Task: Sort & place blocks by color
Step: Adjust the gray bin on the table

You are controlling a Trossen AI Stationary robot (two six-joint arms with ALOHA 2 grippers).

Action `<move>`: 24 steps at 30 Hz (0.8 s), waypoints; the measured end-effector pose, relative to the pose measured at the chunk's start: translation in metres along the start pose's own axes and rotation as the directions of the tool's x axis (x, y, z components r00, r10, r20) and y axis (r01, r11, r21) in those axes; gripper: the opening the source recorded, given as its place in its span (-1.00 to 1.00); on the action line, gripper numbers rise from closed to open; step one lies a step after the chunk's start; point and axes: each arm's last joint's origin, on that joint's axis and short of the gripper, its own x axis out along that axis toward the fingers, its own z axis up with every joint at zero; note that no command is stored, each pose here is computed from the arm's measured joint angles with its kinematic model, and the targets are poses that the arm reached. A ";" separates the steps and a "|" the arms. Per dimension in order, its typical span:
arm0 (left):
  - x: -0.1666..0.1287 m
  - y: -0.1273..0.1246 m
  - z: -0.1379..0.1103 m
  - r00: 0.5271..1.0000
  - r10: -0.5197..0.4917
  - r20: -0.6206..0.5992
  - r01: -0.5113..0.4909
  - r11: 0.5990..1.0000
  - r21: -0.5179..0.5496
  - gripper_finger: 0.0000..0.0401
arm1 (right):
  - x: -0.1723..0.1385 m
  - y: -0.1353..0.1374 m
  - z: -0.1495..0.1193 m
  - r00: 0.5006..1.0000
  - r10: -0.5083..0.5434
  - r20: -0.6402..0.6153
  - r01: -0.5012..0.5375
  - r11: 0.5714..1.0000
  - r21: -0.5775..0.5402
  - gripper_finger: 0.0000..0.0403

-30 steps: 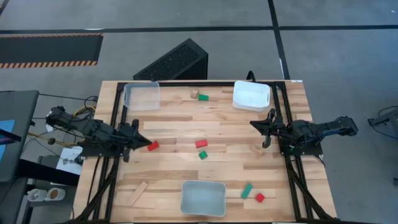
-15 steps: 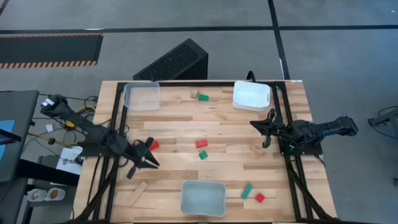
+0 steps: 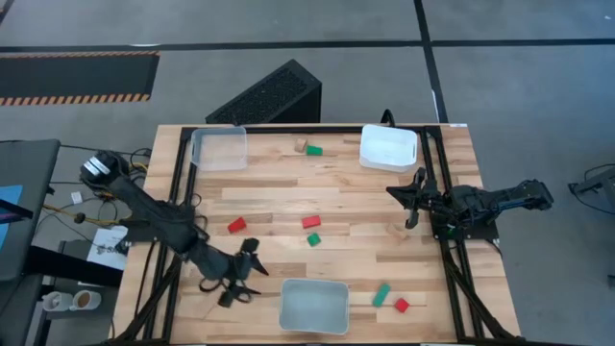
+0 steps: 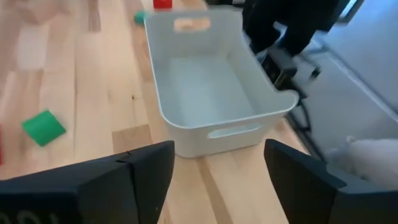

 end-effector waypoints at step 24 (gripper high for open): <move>0.067 0.066 0.018 0.976 0.124 -0.181 -0.145 0.983 -0.109 0.17 | 0.000 0.000 0.000 1.000 0.000 0.000 0.000 1.000 0.000 -0.87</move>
